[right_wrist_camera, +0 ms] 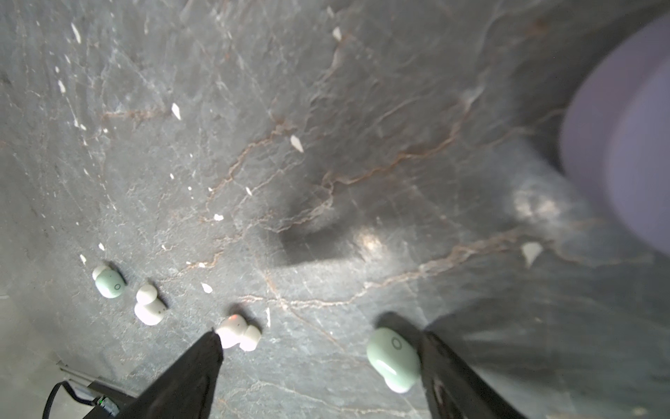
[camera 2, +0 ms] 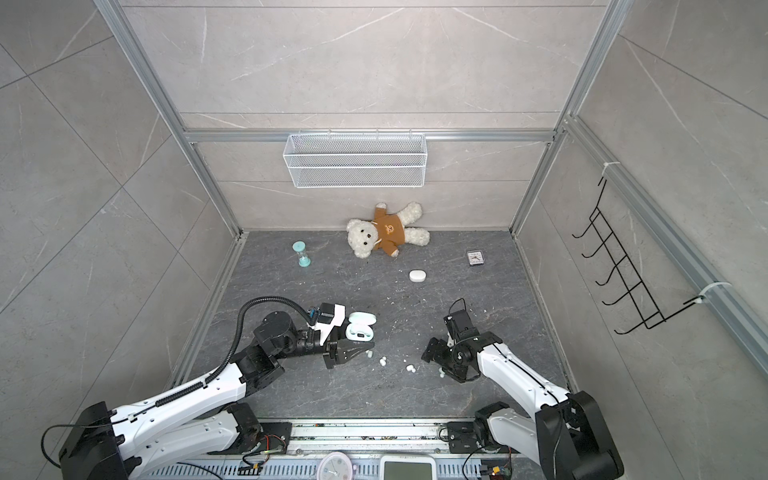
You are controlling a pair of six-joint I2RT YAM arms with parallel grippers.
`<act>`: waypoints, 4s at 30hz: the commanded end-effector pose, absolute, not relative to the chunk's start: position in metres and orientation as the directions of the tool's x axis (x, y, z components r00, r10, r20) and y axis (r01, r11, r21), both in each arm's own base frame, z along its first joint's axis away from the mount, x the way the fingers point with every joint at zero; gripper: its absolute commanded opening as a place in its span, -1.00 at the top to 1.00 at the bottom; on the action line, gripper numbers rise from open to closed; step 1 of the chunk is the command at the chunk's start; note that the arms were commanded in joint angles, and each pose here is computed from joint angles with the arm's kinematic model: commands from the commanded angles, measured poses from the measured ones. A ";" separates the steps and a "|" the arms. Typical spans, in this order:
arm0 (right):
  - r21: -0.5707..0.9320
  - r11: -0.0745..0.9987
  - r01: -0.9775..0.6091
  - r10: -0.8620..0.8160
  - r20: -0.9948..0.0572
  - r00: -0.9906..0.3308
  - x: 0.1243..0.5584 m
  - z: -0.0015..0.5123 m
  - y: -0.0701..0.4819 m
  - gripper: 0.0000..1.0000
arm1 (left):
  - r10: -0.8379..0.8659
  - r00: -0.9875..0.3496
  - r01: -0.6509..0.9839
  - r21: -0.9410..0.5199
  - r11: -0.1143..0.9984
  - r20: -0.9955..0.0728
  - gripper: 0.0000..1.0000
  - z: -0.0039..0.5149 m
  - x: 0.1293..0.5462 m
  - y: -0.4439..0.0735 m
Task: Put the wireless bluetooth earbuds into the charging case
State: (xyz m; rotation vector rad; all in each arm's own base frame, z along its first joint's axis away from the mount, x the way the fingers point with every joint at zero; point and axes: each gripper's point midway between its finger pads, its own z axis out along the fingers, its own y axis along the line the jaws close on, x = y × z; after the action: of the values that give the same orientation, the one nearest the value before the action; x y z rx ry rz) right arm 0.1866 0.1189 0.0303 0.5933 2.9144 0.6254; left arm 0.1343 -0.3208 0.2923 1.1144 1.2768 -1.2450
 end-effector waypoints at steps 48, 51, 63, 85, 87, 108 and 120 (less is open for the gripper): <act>0.162 0.982 0.094 0.093 0.017 -0.996 0.183 0.041 0.120 -0.21 | -0.079 -0.045 0.998 -0.049 0.045 -0.996 0.37 0.315 0.131 -0.319; 0.178 0.980 0.088 0.086 0.017 -0.996 0.186 0.034 0.126 -0.19 | -0.078 -0.041 0.998 -0.045 0.049 -0.996 0.37 0.315 0.131 -0.317; 0.106 0.994 0.021 0.017 0.035 -0.999 0.187 0.025 0.124 0.16 | -0.076 -0.038 0.998 -0.042 0.056 -0.996 0.37 0.315 0.131 -0.316; 0.083 0.994 0.070 0.065 0.056 -0.996 0.173 0.024 0.123 0.27 | -0.075 -0.041 0.998 -0.045 0.054 -0.996 0.37 0.317 0.131 -0.316; 0.077 0.994 0.080 0.076 0.056 -0.996 0.173 0.023 0.122 0.28 | -0.076 -0.041 0.998 -0.045 0.054 -0.996 0.37 0.317 0.131 -0.316; 0.067 0.989 0.132 0.129 0.039 -0.991 0.174 0.014 0.119 0.42 | -0.075 -0.041 0.997 -0.045 0.056 -0.996 0.37 0.317 0.130 -0.315; 0.069 0.986 0.154 0.153 0.022 -0.988 0.180 0.012 0.121 0.44 | -0.071 -0.042 0.997 -0.046 0.054 -0.997 0.37 0.316 0.130 -0.316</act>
State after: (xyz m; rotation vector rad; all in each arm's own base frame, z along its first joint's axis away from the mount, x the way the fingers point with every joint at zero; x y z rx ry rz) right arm 0.1820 0.1250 0.0158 0.2191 3.1438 0.1550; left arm 0.1339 -0.3171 0.2906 1.1075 1.3040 -1.2350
